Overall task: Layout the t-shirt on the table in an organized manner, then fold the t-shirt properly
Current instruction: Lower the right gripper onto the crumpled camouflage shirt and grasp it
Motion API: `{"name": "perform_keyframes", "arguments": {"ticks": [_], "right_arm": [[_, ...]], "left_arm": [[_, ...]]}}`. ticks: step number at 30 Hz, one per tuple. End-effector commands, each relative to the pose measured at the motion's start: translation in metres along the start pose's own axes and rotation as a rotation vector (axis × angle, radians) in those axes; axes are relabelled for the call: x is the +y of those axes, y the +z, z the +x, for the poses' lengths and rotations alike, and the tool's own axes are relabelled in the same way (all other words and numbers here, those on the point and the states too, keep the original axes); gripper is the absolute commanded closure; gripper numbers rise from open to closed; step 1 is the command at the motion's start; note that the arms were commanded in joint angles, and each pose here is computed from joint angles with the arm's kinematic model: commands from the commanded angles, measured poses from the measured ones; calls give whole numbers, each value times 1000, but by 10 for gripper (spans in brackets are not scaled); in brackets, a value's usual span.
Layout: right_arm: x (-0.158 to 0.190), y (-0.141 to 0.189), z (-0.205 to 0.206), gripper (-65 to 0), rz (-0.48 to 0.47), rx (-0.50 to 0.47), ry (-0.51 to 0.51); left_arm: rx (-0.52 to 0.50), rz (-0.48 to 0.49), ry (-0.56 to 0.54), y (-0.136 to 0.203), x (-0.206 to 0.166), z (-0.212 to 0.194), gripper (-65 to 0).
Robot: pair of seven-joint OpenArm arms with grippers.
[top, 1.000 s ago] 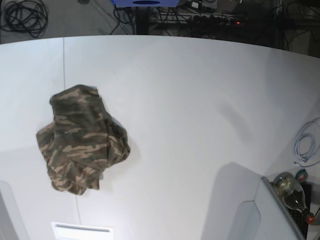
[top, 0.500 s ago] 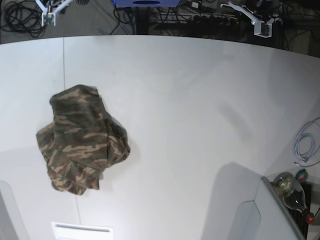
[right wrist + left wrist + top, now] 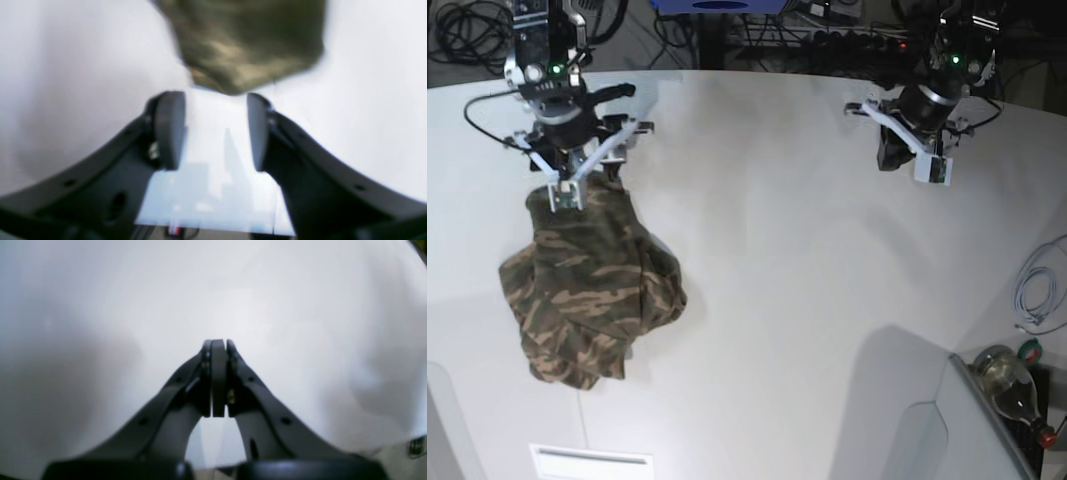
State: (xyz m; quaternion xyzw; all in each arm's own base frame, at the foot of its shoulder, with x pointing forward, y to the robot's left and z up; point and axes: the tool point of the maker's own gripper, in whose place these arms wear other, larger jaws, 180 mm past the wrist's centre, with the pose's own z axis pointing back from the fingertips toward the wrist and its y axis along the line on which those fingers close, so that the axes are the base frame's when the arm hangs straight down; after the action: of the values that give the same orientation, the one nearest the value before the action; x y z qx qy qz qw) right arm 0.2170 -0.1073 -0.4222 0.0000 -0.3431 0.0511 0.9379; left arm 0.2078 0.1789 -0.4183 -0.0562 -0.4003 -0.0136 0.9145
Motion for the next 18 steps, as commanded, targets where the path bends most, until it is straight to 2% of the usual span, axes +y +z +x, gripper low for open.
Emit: {"name": "perform_keyframes", "arguments": {"ticks": [1,5,8,9,11,14,18], "right_arm": [[1,-3,7,-338,8,-5,45],[11,-22,10,-390,47,27,160],[6,-36,12,-395,37,43,189],[4,-40,12,-395,32,51,188],[1,-50,16,-395,26,58,194],[-2,-66,17,-386,17,83,191],[3,-83,20,-318,19,114,169]], "left_arm": [[-26,-11,12,0,-6,8,0],[-41,-22,59,-4,-18,11,0],[-51,-32,87,-7,-27,13,0],[-48,-36,88,-7,-29,12,-89],[-43,-32,89,-8,-28,10,-222],[-32,-22,93,-10,-24,6,-244],[-38,-18,83,-13,-21,10,-244]]}}
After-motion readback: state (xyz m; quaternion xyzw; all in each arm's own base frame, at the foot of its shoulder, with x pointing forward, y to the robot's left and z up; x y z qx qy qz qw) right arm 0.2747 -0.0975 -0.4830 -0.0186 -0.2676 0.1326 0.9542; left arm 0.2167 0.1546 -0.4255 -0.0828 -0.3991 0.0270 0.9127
